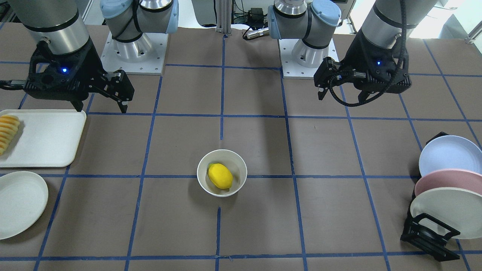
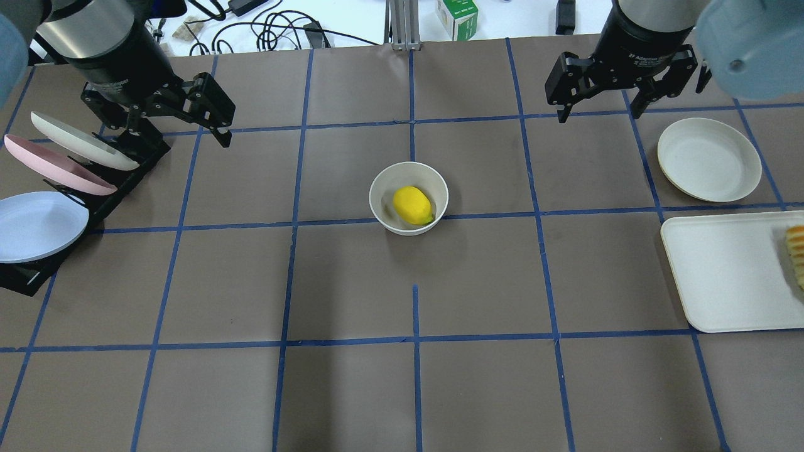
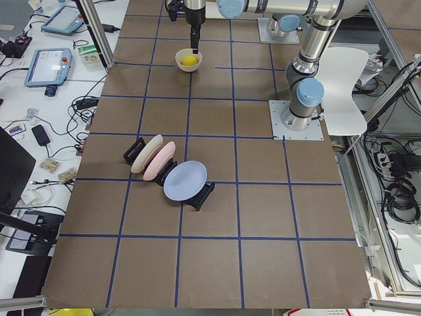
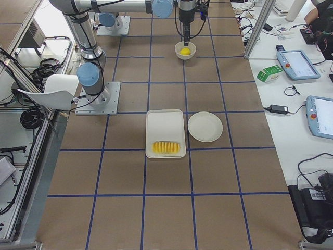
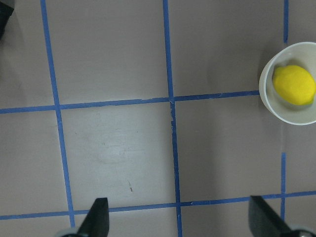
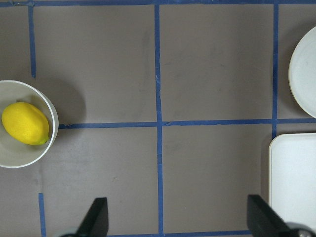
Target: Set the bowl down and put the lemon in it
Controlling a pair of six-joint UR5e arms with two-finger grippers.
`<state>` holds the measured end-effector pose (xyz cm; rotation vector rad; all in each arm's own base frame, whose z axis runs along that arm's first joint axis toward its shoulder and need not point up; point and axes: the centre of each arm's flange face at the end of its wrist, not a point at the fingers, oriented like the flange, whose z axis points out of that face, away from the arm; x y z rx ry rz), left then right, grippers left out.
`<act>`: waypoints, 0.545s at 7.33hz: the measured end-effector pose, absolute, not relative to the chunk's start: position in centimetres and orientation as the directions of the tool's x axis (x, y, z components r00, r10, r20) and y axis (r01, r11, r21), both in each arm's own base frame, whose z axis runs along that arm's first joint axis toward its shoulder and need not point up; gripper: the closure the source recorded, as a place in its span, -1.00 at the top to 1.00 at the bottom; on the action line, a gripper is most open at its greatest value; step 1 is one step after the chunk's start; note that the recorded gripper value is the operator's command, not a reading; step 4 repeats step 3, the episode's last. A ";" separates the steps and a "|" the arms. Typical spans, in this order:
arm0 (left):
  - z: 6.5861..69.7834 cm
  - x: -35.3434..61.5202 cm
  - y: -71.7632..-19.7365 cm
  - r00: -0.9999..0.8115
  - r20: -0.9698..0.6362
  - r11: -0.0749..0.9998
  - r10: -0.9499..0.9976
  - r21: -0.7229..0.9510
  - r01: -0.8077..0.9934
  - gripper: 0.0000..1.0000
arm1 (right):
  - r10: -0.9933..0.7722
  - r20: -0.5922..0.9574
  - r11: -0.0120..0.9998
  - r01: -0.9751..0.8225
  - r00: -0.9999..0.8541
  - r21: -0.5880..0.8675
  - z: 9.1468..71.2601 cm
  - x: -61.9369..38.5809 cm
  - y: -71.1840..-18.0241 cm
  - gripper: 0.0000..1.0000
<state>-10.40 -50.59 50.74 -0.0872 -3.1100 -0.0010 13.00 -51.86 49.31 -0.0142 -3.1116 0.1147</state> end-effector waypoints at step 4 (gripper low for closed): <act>50.7 -10.4 -50.6 -0.998 0.030 0.998 0.056 0.000 0.056 1.00 | 0.005 0.027 0.997 0.003 -1.000 -0.072 49.3 13.1 -51.8 1.00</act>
